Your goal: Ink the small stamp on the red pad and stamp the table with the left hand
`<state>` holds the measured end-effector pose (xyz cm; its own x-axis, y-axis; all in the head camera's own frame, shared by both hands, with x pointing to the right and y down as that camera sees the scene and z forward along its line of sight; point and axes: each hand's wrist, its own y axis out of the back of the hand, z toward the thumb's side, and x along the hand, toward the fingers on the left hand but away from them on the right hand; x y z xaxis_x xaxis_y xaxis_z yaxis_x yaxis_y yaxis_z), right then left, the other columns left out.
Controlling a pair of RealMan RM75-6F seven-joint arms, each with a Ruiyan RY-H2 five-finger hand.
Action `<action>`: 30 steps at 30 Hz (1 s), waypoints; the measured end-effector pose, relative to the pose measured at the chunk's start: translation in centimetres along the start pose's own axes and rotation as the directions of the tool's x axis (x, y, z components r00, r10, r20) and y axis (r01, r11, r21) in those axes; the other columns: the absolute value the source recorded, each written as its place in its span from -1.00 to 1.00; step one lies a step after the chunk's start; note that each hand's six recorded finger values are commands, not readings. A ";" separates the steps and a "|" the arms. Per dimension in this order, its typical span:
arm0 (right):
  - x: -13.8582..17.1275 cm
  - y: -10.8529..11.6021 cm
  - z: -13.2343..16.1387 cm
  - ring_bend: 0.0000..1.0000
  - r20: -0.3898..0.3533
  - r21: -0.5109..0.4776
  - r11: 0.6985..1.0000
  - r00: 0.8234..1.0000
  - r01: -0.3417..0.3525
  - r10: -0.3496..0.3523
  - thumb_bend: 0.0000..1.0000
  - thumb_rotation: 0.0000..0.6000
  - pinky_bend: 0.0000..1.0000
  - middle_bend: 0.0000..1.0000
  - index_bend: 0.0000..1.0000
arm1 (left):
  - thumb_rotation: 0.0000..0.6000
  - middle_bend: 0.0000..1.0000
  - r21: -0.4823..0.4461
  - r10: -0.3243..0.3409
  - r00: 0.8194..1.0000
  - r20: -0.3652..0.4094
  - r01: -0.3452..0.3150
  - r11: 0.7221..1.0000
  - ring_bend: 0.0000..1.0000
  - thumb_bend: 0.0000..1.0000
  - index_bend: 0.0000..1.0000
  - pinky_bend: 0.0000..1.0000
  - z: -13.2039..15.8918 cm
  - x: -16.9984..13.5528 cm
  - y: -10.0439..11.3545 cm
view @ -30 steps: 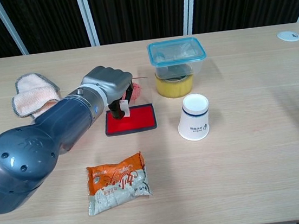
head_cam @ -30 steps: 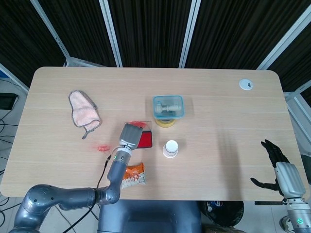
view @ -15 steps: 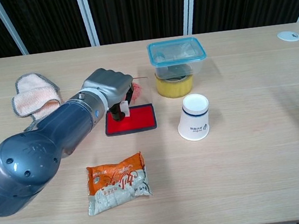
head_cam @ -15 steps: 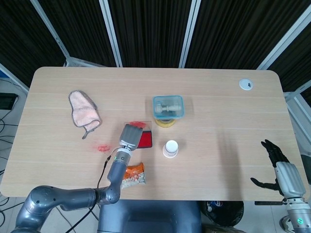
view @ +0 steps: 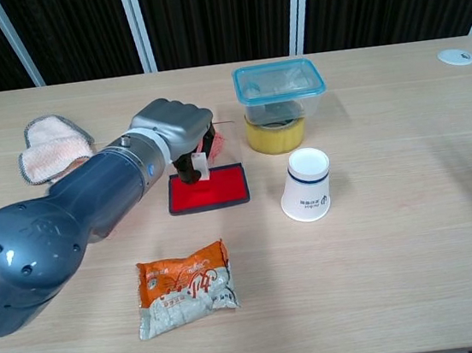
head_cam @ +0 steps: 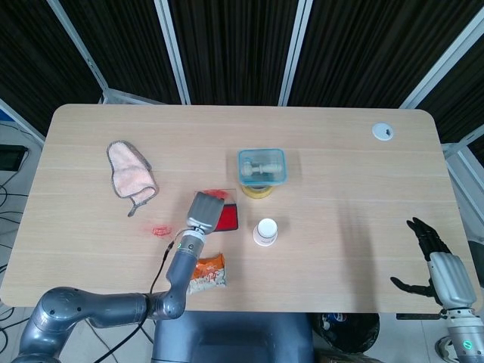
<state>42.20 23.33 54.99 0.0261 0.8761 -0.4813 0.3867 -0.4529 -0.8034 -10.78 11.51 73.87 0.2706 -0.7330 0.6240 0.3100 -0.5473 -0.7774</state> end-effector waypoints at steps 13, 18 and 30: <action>0.1 -0.1 0.1 -1.00 -0.003 0.015 1.000 1.000 0.001 -0.001 -0.65 1.00 -0.63 -1.00 -1.00 | 1.00 0.54 0.003 0.029 0.998 -0.064 -0.029 1.000 0.18 0.01 0.49 0.29 -4.7 -3.0 1.9; 0.1 -0.2 0.1 -1.00 -0.004 0.018 1.000 1.000 0.002 -0.002 -0.65 1.00 -0.63 -1.00 -1.00 | 1.00 0.53 0.006 -0.002 0.994 -0.106 0.003 1.000 0.18 0.01 0.49 0.29 -7.5 -4.2 0.2; 0.0 -0.2 0.1 -1.00 -0.004 0.019 1.000 1.000 0.003 -0.003 -0.65 1.00 -0.63 -1.00 -1.00 | 1.00 0.49 -0.002 -0.055 0.992 -0.118 0.055 0.998 0.14 0.01 0.46 0.23 -9.6 -5.5 -3.2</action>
<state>42.03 23.44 55.09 0.0283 0.8780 -0.4778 0.3688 -0.4535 -0.8114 -22.06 13.47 72.17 0.1442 -0.7444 0.6520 0.3226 -0.5875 -0.7421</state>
